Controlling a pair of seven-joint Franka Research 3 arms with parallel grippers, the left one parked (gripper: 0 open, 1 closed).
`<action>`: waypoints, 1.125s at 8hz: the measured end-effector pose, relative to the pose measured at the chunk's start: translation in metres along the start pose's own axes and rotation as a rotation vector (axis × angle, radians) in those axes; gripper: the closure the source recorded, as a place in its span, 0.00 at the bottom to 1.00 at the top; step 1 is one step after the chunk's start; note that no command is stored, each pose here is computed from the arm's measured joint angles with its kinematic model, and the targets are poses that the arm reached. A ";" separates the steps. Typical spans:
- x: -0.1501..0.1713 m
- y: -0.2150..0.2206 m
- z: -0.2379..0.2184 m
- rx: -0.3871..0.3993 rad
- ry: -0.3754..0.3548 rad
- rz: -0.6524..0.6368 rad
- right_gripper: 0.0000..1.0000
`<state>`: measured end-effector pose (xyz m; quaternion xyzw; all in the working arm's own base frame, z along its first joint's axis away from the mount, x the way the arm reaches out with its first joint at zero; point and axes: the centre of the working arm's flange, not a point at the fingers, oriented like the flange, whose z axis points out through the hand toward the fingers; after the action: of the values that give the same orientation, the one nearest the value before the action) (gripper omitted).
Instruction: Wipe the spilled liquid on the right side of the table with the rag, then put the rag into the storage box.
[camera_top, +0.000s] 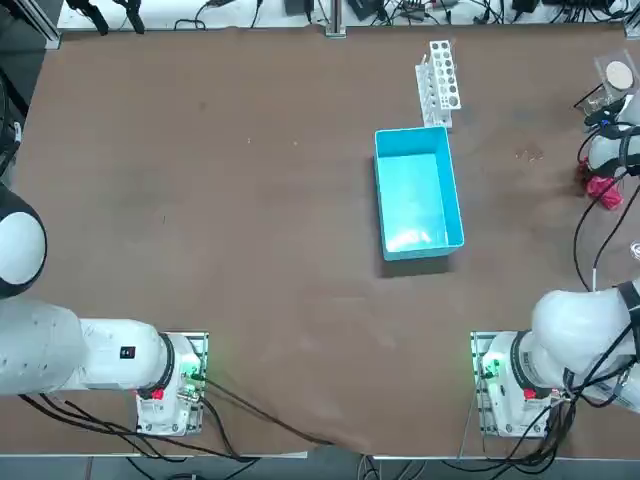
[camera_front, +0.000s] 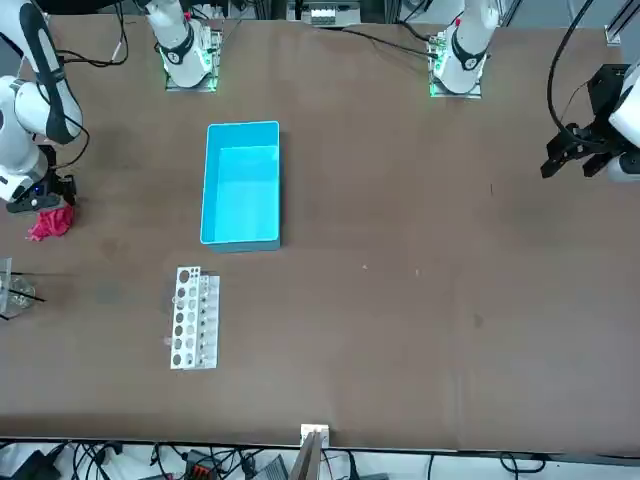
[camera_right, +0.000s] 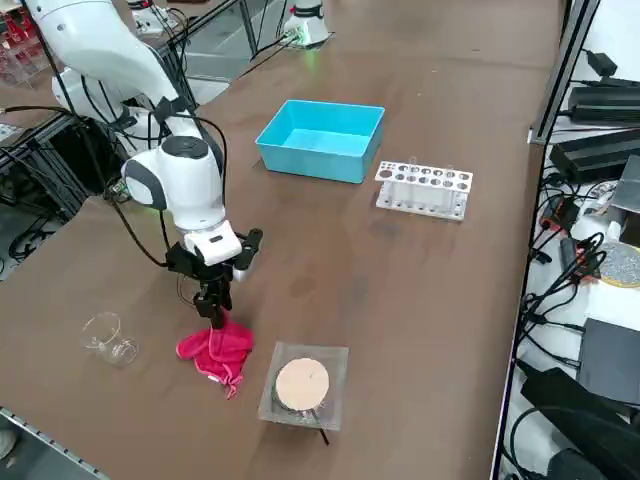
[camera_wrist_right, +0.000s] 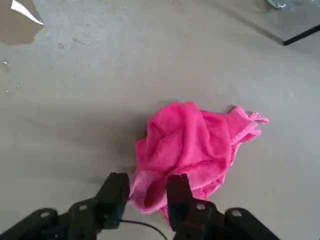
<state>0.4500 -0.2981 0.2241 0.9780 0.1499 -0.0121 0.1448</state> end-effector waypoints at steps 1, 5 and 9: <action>0.000 0.001 -0.001 -0.002 0.002 0.001 0.76; 0.006 0.009 -0.017 -0.026 0.021 0.026 0.98; 0.036 -0.008 -0.090 -0.044 -0.062 0.134 0.98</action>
<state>0.4805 -0.2541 0.3053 0.9815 0.0798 -0.0295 0.1713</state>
